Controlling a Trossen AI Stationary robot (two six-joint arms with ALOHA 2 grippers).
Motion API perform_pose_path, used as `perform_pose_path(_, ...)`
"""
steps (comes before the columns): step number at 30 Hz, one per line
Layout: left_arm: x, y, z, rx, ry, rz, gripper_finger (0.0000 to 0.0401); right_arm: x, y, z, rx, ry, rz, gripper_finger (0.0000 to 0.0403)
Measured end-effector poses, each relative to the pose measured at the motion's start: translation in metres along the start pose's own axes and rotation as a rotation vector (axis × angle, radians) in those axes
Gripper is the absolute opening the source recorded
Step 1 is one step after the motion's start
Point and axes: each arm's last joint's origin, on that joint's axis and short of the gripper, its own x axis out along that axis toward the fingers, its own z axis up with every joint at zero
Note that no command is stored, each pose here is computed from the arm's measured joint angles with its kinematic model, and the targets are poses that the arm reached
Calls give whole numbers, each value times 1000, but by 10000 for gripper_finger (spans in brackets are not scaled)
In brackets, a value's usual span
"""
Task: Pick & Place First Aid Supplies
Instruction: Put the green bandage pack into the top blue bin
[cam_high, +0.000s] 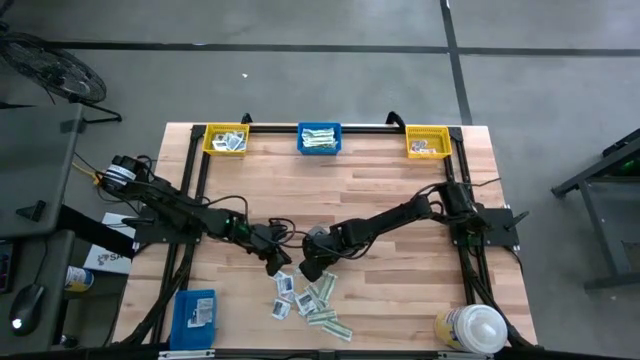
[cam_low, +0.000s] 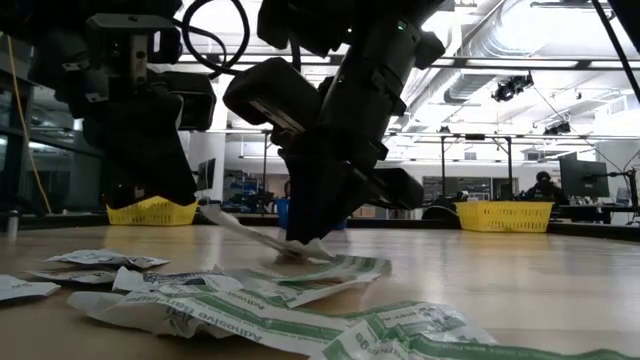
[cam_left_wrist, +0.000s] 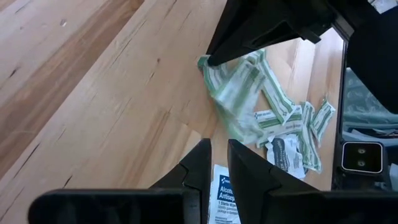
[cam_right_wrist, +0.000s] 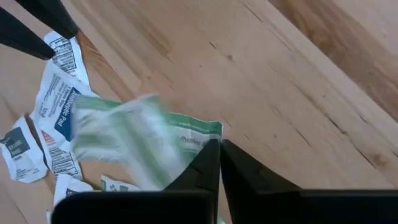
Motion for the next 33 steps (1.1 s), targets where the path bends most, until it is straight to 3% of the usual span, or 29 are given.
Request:
perform_pose_path(11,-3,-2,0,75,24,-30,53,-2,-1,2,-11,-16,-10,1)
perform_pose_path(17,-13,-6,2,157,28,-51,53,-20,-6,13,8,-128,-86,1)
perform_pose_path(28,-56,-9,6,339,-23,35,53,-53,-10,35,33,-344,-166,0)
perform_pose_path(33,-82,-9,7,396,-58,60,53,-62,-19,49,68,-370,-180,0)
